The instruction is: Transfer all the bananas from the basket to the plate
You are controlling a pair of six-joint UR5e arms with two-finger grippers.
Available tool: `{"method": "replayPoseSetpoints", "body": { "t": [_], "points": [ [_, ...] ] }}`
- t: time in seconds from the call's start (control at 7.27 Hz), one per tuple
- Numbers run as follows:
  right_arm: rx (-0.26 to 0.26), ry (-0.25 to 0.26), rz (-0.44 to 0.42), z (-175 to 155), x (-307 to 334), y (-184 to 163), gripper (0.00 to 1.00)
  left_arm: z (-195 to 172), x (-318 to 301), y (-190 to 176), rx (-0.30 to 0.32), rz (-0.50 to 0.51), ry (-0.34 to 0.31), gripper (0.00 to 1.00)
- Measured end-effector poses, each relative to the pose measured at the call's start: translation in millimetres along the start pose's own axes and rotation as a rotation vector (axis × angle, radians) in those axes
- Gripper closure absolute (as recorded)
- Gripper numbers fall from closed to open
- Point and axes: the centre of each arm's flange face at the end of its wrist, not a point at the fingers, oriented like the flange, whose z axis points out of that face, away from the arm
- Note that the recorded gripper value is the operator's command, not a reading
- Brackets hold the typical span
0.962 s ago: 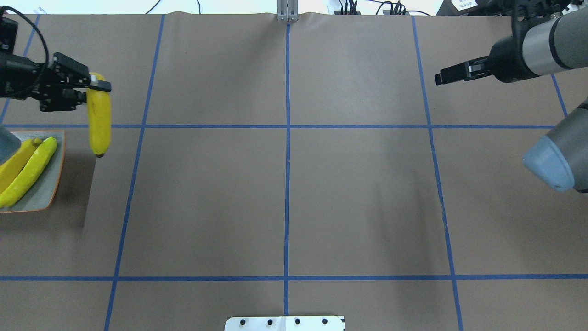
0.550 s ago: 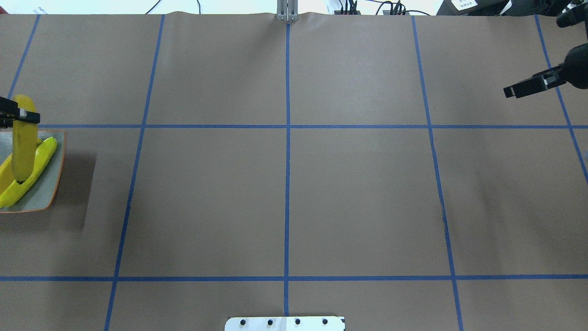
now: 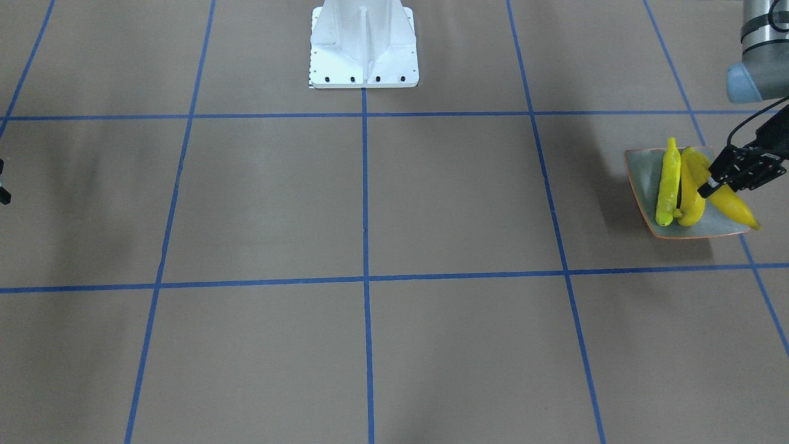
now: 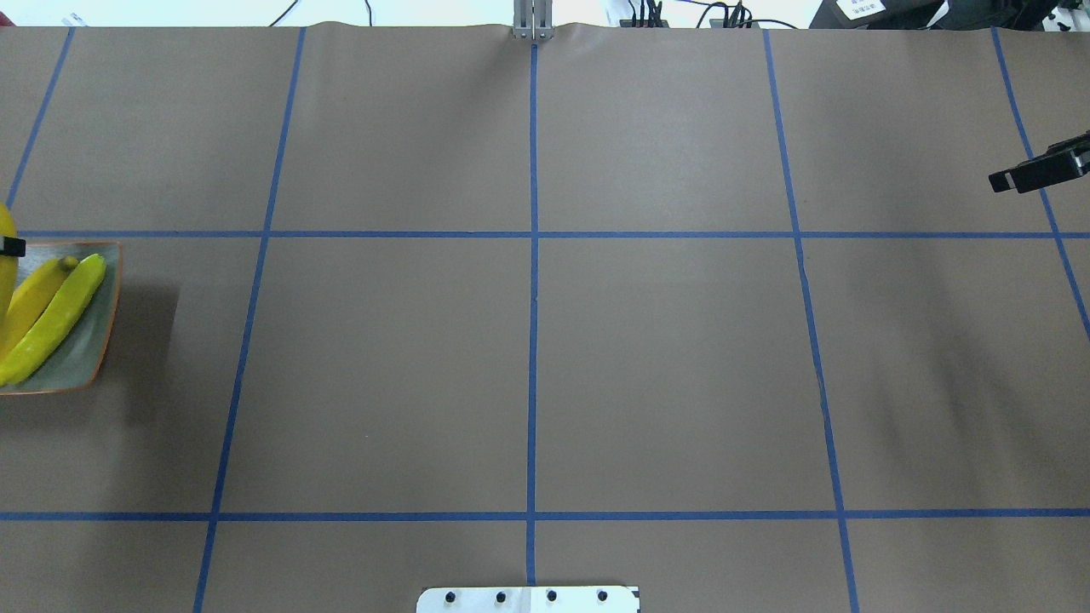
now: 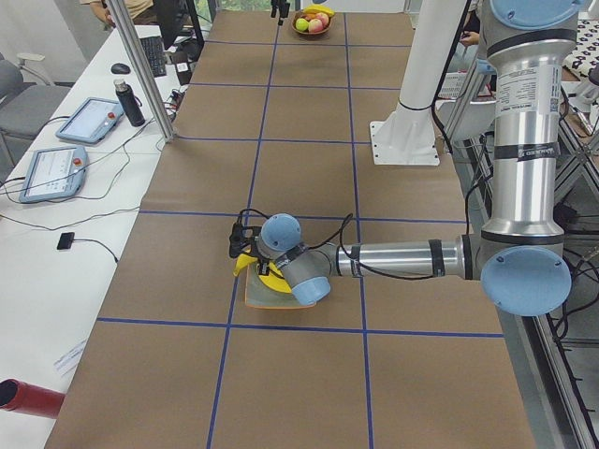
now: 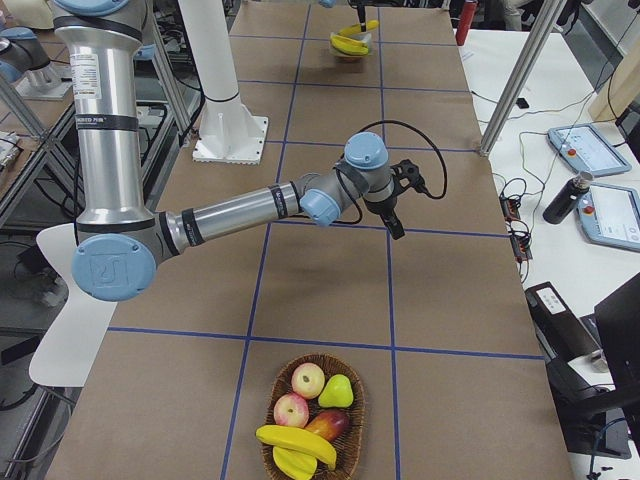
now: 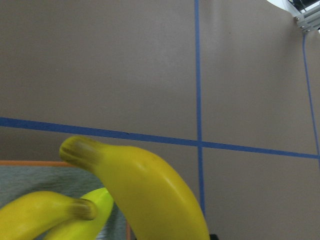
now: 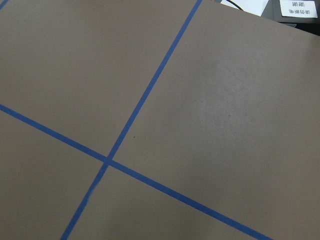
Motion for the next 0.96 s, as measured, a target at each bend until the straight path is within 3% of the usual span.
{"method": "replayPoseSetpoints", "body": {
  "t": [0.55, 0.69, 0.82, 0.96],
  "points": [
    [-0.001, 0.003, 0.001, 0.1, 1.9, 1.4, 0.00, 3.9, -32.8, 2.7, -0.079, 0.140, -0.114, 1.00],
    [-0.001, 0.004, 0.001, 0.2, 2.1, 1.7, 0.00, 5.1, -40.9, 9.5, -0.089, 0.145, -0.135, 0.47],
    [-0.001, 0.004, 0.002, 0.0, 2.0, 1.6, 0.00, 6.6, -45.5, 13.2, -0.095, 0.146, -0.148, 0.27],
    [0.000, 0.004, 0.002, 0.0, 2.0, 1.6, 0.00, 7.7, -46.5, 14.1, -0.097, 0.147, -0.154, 0.20]
  ]
}}
